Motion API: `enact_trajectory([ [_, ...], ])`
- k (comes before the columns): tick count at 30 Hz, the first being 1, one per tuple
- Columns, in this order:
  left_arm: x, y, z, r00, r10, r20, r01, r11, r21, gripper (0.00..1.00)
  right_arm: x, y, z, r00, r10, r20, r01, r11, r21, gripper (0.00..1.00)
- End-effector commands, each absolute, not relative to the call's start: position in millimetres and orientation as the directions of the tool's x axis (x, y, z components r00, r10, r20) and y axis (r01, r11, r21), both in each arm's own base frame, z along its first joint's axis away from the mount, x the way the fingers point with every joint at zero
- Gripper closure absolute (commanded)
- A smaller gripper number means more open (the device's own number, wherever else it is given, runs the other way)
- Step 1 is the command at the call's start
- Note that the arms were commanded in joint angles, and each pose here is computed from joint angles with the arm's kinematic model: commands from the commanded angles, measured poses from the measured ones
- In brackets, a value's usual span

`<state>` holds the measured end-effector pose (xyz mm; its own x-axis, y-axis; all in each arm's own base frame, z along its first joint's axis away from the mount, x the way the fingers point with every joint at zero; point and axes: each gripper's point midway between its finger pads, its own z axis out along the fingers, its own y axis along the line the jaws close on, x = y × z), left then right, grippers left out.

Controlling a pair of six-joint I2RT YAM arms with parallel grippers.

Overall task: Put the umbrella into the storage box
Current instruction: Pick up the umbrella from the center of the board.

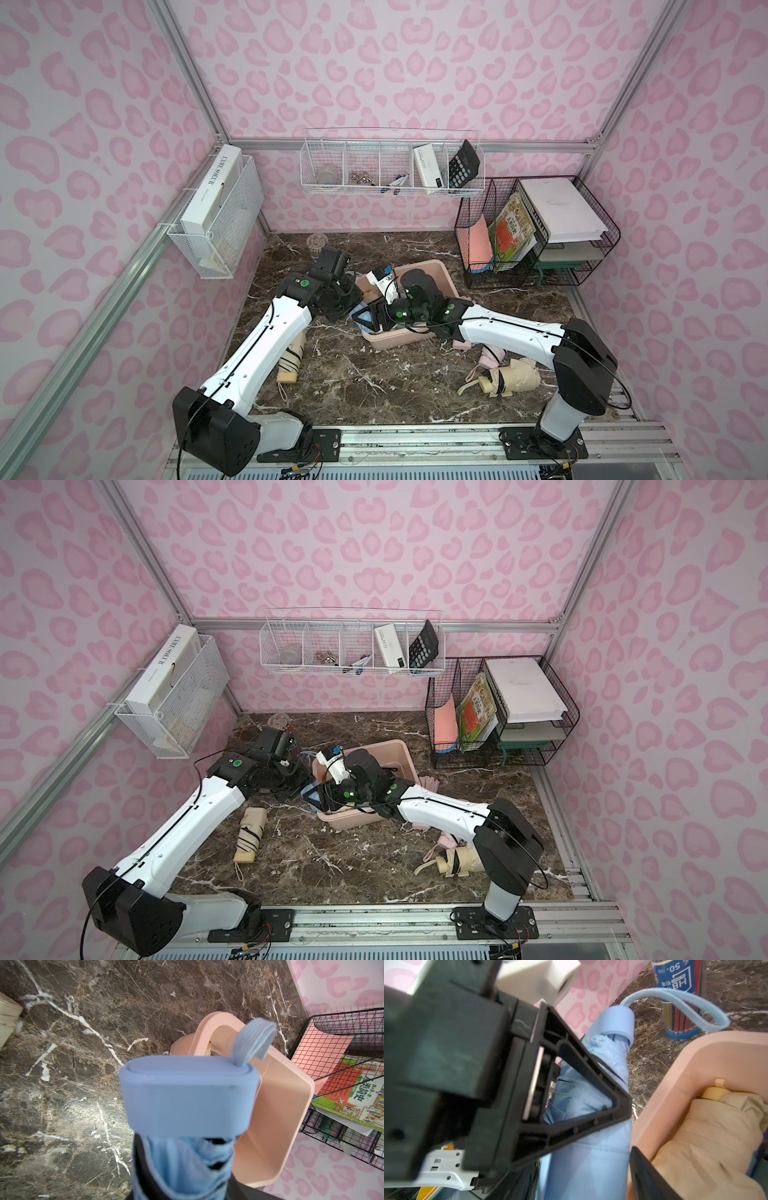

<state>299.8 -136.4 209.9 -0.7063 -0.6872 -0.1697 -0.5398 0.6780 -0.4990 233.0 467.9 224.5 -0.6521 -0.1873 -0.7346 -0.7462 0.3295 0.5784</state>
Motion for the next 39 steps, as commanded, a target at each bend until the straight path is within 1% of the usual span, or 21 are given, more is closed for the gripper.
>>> enact_trajectory([
  [1,307,-141,218,-0.698,-0.695,-0.176,-0.526,0.663,-0.533,0.94,236,470,226,-0.664,-0.18,-0.726,-0.736,0.331,0.591,0.41],
  [4,307,-141,219,-0.694,-0.697,-0.178,-0.526,0.66,-0.535,0.94,239,469,223,-0.675,-0.177,-0.716,-0.726,0.332,0.602,0.51],
  [6,309,-141,219,-0.693,-0.698,-0.18,-0.523,0.659,-0.54,0.92,240,468,224,-0.677,-0.174,-0.715,-0.724,0.329,0.606,0.58],
  [10,312,-143,221,-0.691,-0.698,-0.19,-0.51,0.657,-0.555,0.81,243,464,227,-0.679,-0.159,-0.717,-0.721,0.33,0.609,0.72],
  [12,315,-144,223,-0.691,-0.696,-0.196,-0.499,0.655,-0.568,0.74,244,462,230,-0.678,-0.148,-0.719,-0.72,0.33,0.611,0.76],
  [14,317,-146,226,-0.69,-0.695,-0.204,-0.485,0.652,-0.583,0.65,247,459,233,-0.678,-0.135,-0.723,-0.718,0.332,0.612,0.8],
  [17,321,-147,231,-0.684,-0.695,-0.221,-0.459,0.646,-0.61,0.45,250,455,239,-0.674,-0.112,-0.73,-0.718,0.332,0.612,0.84],
  [19,324,-148,234,-0.678,-0.697,-0.234,-0.442,0.641,-0.628,0.27,253,451,243,-0.672,-0.091,-0.735,-0.715,0.337,0.613,0.85],
  [21,325,-147,239,-0.669,-0.701,-0.248,-0.433,0.638,-0.637,0.13,257,445,245,-0.673,-0.073,-0.736,-0.709,0.349,0.613,0.86],
  [22,326,-146,242,-0.663,-0.703,-0.259,-0.427,0.639,-0.64,0.08,260,442,246,-0.674,-0.062,-0.736,-0.704,0.356,0.614,0.86],
  [24,327,-144,248,-0.652,-0.705,-0.279,-0.414,0.639,-0.648,0.02,264,435,244,-0.678,-0.05,-0.734,-0.693,0.378,0.614,0.87],
  [29,325,-129,257,-0.597,-0.729,-0.334,-0.414,0.637,-0.65,0.02,276,410,238,-0.691,0.001,-0.722,-0.643,0.454,0.616,0.88],
  [33,315,-109,259,-0.553,-0.736,-0.391,-0.427,0.653,-0.625,0.02,284,384,229,-0.692,0.031,-0.721,-0.593,0.544,0.593,0.88],
  [36,305,-94,251,-0.527,-0.753,-0.395,-0.472,0.645,-0.601,0.02,284,367,222,-0.687,0.042,-0.726,-0.572,0.586,0.575,0.88],
  [39,294,-81,236,-0.511,-0.776,-0.371,-0.531,0.624,-0.574,0.03,284,354,204,-0.704,0.022,-0.71,-0.533,0.644,0.548,0.88],
])
